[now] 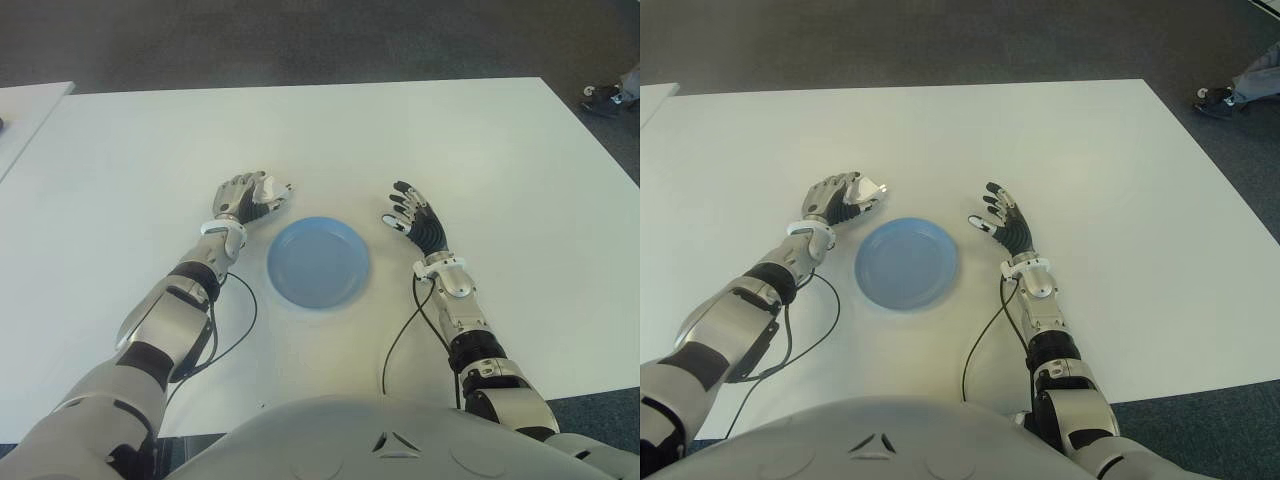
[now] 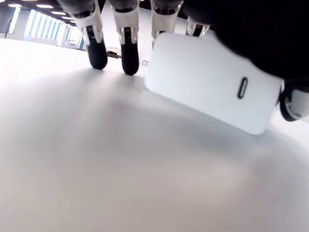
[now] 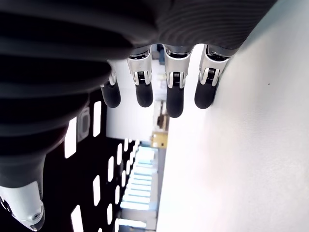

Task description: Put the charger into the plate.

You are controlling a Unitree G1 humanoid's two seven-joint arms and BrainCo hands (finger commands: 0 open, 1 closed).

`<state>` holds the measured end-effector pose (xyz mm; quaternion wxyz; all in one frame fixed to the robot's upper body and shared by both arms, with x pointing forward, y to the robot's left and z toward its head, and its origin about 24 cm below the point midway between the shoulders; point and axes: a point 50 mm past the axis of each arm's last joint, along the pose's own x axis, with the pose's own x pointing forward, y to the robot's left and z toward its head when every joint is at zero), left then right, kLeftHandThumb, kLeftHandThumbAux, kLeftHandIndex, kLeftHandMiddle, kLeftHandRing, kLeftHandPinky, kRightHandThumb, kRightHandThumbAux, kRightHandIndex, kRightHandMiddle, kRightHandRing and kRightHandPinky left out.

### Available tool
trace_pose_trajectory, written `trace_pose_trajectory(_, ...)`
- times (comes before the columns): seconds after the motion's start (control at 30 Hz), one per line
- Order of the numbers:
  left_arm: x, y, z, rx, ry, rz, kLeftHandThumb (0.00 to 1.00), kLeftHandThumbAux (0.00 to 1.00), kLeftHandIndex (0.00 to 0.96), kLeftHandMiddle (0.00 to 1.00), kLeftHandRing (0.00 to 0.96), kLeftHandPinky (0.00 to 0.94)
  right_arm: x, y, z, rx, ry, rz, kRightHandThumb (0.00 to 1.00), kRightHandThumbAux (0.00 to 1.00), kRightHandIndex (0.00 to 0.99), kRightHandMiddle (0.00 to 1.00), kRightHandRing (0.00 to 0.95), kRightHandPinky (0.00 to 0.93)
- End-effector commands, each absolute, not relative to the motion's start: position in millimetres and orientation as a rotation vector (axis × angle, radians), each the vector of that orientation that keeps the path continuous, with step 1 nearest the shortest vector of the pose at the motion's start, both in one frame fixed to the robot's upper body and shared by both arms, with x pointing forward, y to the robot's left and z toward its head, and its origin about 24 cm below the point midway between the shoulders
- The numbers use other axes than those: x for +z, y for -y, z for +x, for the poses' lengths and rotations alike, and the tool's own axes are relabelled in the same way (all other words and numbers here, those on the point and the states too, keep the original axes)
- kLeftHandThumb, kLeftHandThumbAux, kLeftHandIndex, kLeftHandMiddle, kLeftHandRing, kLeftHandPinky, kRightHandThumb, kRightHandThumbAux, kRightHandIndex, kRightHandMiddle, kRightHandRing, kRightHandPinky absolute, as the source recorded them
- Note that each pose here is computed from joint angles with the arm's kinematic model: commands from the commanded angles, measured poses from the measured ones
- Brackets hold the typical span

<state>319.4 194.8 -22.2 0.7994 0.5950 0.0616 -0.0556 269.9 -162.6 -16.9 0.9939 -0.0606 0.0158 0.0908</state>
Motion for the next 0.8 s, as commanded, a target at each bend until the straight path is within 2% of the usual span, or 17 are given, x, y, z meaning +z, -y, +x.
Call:
trace_pose_trajectory(0.03, -61.3, -199.2, 289.8, -0.305, -0.404, 1.276, 0.370, 0.302, 0.175, 0.296, 0.294, 0.321, -50.2, 161.8, 246.6, 0.180, -0.218, -0.106, 0.131, 0.650, 0.114, 0.119, 0.136, 0.192)
trace_pose_trajectory(0.43, -57.7, -198.8, 294.9, -0.338, -0.425, 1.290, 0.367, 0.319, 0.155, 0.239, 0.237, 0.262, -49.7, 161.3, 246.7, 0.180, -0.220, -0.110, 0.121, 0.647, 0.120, 0.118, 0.133, 0.195)
trace_pose_trajectory(0.6, -56.7, -198.5, 295.8, -0.331, -0.418, 1.292, 0.376, 0.324, 0.177, 0.240, 0.231, 0.256, -49.5, 161.2, 246.7, 0.183, -0.221, -0.113, 0.117, 0.645, 0.121, 0.119, 0.135, 0.194)
trace_pose_trajectory(0.67, -56.2, -198.7, 295.9, -0.315, -0.410, 1.287, 0.400, 0.336, 0.200, 0.264, 0.253, 0.292, -49.3, 161.1, 246.7, 0.184, -0.221, -0.114, 0.113, 0.643, 0.119, 0.119, 0.134, 0.191)
trace_pose_trajectory(0.73, -55.8, -199.0, 295.8, -0.284, -0.401, 1.280, 0.452, 0.344, 0.232, 0.343, 0.355, 0.373, -49.3, 161.1, 246.7, 0.184, -0.221, -0.114, 0.110, 0.640, 0.117, 0.120, 0.135, 0.192)
trace_pose_trajectory(0.77, -55.5, -199.2, 295.8, -0.270, -0.396, 1.278, 0.489, 0.352, 0.258, 0.432, 0.434, 0.435, -49.2, 161.0, 246.7, 0.185, -0.221, -0.114, 0.108, 0.635, 0.116, 0.120, 0.135, 0.192)
trace_pose_trajectory(0.8, -55.4, -199.5, 295.7, -0.259, -0.393, 1.278, 0.503, 0.355, 0.268, 0.464, 0.462, 0.458, -49.1, 160.9, 246.8, 0.185, -0.221, -0.114, 0.108, 0.634, 0.116, 0.120, 0.135, 0.191)
